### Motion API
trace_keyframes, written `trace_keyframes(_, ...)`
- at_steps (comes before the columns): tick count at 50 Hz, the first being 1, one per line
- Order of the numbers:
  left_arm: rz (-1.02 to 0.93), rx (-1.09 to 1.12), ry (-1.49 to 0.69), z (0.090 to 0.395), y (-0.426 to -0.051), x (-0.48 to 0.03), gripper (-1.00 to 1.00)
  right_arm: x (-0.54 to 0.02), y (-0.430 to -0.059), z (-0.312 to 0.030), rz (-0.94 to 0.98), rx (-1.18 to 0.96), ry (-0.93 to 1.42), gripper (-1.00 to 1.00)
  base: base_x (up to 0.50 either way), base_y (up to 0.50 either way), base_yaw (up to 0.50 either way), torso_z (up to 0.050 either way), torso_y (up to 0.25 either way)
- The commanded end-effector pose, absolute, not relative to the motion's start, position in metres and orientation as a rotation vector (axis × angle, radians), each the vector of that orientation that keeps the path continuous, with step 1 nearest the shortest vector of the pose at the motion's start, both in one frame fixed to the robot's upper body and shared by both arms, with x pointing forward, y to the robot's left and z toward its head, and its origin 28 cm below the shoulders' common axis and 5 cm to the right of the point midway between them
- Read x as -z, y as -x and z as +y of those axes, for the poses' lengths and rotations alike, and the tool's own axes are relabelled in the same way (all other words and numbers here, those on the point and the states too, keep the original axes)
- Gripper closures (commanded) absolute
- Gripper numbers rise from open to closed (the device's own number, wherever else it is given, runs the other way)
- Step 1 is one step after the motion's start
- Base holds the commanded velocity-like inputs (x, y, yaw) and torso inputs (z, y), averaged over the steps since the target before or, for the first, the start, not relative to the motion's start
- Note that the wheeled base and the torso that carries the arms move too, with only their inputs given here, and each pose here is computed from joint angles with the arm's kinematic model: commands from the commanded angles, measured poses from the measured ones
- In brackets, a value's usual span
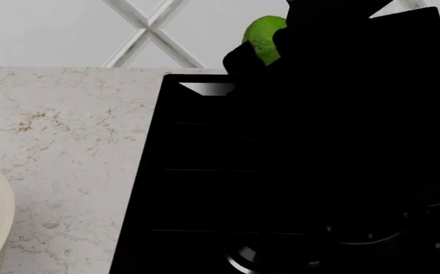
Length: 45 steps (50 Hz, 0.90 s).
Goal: Pick the lime from the pan and place it in the bowl.
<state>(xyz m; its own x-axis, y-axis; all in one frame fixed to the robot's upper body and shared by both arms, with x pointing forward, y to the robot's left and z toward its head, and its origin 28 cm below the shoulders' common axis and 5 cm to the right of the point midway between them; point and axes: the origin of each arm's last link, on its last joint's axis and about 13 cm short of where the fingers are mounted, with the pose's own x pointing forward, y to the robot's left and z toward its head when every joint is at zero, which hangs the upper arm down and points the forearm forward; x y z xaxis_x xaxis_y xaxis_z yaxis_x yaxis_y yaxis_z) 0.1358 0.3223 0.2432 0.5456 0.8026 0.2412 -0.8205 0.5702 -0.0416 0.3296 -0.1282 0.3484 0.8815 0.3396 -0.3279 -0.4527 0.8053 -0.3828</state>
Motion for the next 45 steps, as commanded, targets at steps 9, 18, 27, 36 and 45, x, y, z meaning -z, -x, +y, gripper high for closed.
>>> trace_keyframes(9,-0.25,-1.002,-0.058,0.33,-0.129,-0.241,-1.0,-0.358,-0.331,-0.067,0.115,-0.7,0.523,1.0,0.0,0.0,0.0,0.0,0.0)
trace_keyframes(18,-0.245,-1.008,-0.06,0.33,-0.127,-0.241,-1.0,-0.358,-0.331,-0.043,0.073,-0.809,0.527,1.0,0.0,0.0,0.0,0.0,0.0)
trace_keyframes(27,-0.237,-1.011,-0.057,0.332,-0.128,-0.236,-1.0,-0.356,-0.333,-0.019,0.045,-0.923,0.519,1.0,0.0,0.0,0.0,0.0,0.0)
trace_keyframes(36,-0.229,-1.022,-0.057,0.334,-0.126,-0.233,-1.0,-0.359,-0.332,0.005,0.014,-1.018,0.518,1.0,0.0,0.0,0.0,0.0,0.001)
trace_keyframes(45,-0.219,-1.028,-0.052,0.337,-0.126,-0.237,-1.0,-0.362,-0.33,0.024,-0.002,-1.08,0.529,1.0,0.0,0.0,0.0,0.0,0.0)
